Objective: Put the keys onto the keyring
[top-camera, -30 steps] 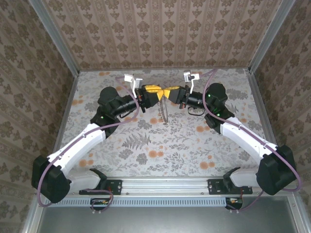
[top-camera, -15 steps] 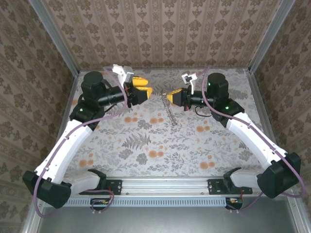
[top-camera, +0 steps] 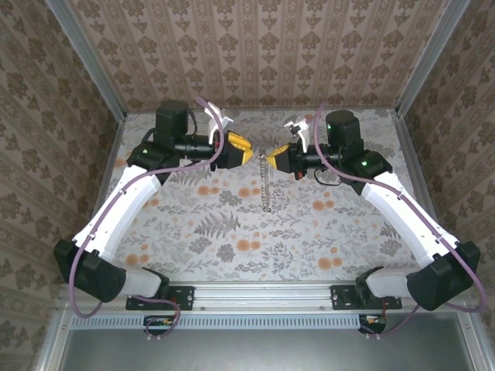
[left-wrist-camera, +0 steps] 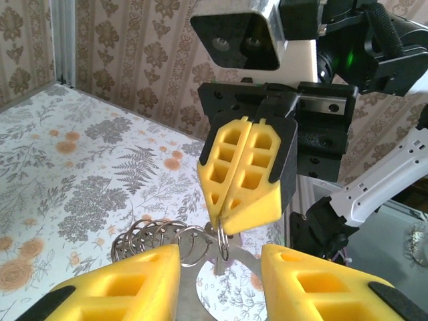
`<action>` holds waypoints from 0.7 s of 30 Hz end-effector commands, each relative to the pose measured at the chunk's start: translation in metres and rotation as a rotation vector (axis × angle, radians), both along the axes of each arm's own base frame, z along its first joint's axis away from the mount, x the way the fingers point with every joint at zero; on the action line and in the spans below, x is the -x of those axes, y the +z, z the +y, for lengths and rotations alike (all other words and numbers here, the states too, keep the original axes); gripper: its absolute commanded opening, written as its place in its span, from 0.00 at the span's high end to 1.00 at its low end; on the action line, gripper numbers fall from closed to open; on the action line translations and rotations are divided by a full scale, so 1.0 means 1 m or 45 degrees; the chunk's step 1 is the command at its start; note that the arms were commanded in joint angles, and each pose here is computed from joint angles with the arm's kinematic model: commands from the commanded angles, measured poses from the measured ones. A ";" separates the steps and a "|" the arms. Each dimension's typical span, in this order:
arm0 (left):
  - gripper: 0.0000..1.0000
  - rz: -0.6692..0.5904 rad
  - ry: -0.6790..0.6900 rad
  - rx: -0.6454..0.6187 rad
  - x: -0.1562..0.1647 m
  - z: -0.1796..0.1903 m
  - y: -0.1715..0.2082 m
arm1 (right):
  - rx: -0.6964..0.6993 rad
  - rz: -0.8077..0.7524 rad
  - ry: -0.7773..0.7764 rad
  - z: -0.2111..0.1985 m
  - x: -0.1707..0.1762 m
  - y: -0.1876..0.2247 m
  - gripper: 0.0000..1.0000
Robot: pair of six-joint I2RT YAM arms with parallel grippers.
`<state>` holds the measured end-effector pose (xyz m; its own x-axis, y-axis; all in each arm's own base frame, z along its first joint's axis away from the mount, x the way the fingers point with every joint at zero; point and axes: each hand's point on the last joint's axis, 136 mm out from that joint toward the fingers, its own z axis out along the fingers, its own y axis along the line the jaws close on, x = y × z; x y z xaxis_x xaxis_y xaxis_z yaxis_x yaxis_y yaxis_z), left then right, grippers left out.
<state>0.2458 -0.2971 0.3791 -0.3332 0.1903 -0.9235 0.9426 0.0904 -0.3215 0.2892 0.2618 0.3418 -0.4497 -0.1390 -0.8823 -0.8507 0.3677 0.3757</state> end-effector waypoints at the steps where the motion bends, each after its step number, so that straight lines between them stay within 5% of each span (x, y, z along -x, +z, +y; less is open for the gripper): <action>1: 0.64 -0.042 -0.089 0.033 0.011 -0.004 0.014 | -0.003 -0.055 0.029 0.004 0.002 0.012 1.00; 21: 0.67 0.040 -0.150 -0.012 0.007 -0.023 -0.008 | 0.000 -0.063 0.032 0.009 0.001 0.012 1.00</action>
